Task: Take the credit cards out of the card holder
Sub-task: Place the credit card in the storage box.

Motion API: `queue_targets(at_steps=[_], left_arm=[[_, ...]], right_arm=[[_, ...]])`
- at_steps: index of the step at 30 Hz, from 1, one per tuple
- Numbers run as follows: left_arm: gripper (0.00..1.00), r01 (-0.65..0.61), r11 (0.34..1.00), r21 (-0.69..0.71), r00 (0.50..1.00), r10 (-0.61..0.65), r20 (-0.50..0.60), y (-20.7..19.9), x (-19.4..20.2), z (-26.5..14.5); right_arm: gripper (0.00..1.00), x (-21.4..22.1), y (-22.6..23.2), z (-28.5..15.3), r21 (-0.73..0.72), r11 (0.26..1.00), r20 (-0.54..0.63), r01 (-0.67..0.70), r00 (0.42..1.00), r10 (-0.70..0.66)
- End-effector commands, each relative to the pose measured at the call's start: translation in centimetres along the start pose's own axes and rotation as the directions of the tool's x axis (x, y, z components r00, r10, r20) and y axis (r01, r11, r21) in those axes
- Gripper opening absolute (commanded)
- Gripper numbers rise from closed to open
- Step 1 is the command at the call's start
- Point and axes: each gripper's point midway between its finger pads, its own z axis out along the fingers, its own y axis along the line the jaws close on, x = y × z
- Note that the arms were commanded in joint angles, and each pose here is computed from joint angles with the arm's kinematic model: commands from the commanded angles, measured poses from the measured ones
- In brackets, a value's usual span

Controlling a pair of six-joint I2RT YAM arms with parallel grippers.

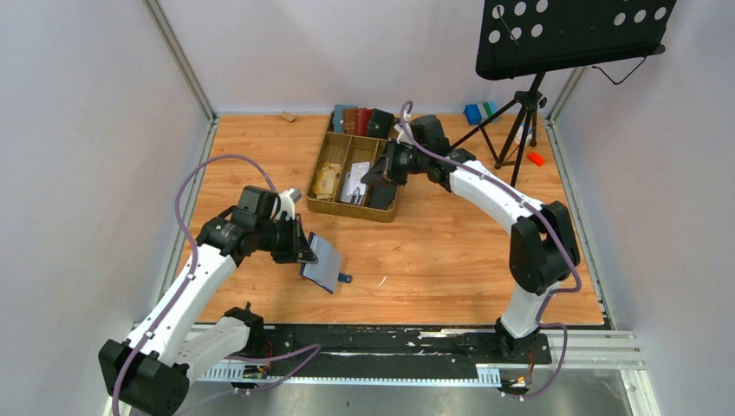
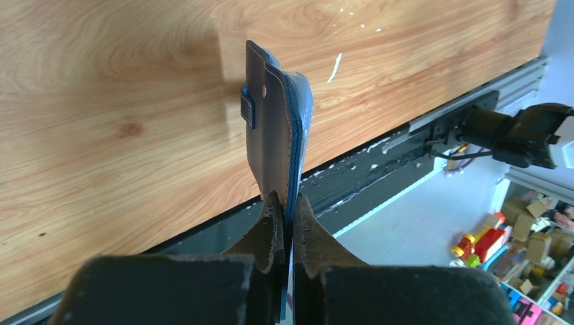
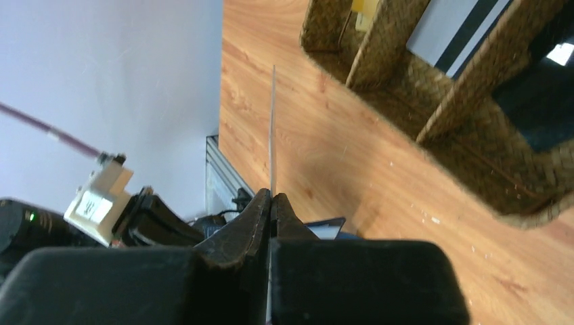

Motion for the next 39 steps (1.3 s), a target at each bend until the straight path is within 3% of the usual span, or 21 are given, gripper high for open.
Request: queue_targets(at_steps=[1,11,30,39], left_arm=[[0.0,-0.078,0.996,-0.033,0.996,0.079,0.043,0.0,-0.8,-1.5],[0.0,-0.128,0.991,0.043,0.988,0.124,0.093,-1.6,-0.4,-3.0],[0.0,-0.171,0.982,-0.075,0.981,0.176,0.079,0.0,-1.1,-3.7],[0.0,-0.178,0.98,-0.089,0.982,0.183,0.055,0.3,-1.1,-3.6]], right_arm=[[0.0,-2.4,-0.5,2.3,0.048,0.999,0.051,0.005,0.999,-0.007],[0.0,-4.0,-4.4,6.3,0.169,0.986,0.022,-0.002,1.0,-0.002],[0.01,-5.4,-8.3,11.2,0.238,0.971,-0.036,-0.032,0.998,0.042],[0.33,-4.6,-8.6,10.2,0.255,0.966,-0.08,-0.04,0.995,0.063]])
